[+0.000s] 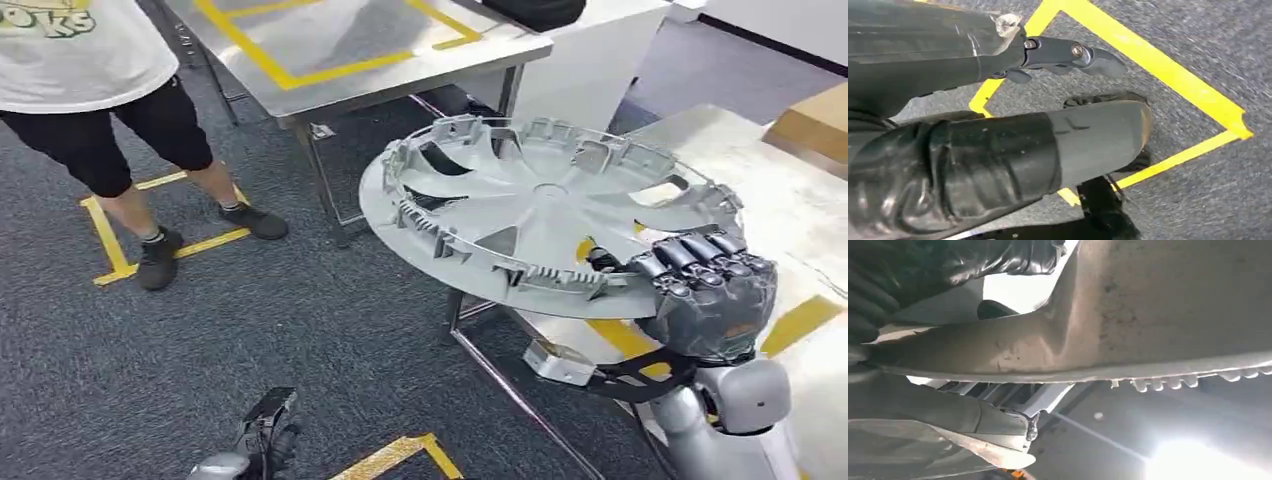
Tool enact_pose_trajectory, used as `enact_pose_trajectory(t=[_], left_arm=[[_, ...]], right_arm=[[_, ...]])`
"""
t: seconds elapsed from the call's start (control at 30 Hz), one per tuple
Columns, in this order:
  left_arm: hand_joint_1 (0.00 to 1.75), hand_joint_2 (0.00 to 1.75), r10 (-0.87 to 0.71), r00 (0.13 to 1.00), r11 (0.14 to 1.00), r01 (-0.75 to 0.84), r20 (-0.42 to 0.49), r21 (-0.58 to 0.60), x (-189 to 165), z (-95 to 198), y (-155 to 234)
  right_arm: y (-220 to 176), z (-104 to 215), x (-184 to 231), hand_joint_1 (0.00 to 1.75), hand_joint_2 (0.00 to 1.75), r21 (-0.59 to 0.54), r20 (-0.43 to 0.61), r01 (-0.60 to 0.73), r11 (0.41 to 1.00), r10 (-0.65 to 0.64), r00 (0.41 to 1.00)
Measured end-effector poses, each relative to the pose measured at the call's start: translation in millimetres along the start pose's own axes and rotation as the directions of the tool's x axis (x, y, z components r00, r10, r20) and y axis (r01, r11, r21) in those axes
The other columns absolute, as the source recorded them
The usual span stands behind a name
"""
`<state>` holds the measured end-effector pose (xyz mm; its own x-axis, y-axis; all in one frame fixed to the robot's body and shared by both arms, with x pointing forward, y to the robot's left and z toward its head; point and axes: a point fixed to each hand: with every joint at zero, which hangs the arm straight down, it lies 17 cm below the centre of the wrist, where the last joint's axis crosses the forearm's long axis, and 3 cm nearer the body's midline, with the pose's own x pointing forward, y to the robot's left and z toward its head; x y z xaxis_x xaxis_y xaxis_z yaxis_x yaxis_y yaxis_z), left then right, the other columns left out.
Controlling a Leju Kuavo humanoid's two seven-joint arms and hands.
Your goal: Take the parts from the cabinet and place them on the table.
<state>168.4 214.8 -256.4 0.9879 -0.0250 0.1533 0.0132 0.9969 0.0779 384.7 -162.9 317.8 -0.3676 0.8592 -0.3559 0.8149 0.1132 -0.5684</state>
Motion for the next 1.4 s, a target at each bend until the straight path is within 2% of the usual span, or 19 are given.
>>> enact_pose_trajectory(t=[0.27, 1.4], left_arm=[[0.00, 0.00, -0.003, 1.000, 1.000, 0.003, 0.012, -0.005, 7.5, 1.2, -1.5], [0.00, 0.00, -0.040, 0.999, 0.997, 0.038, -0.029, -0.061, -5.9, 2.2, -10.9]], right_arm=[[-4.7, 0.7, -6.8, 1.75, 1.75, -0.006, -0.014, -0.016, 1.000, 0.016, 1.000], [-5.5, 4.8, -12.1, 1.75, 1.75, 0.000, -0.044, -0.020, 1.000, 0.020, 0.999]])
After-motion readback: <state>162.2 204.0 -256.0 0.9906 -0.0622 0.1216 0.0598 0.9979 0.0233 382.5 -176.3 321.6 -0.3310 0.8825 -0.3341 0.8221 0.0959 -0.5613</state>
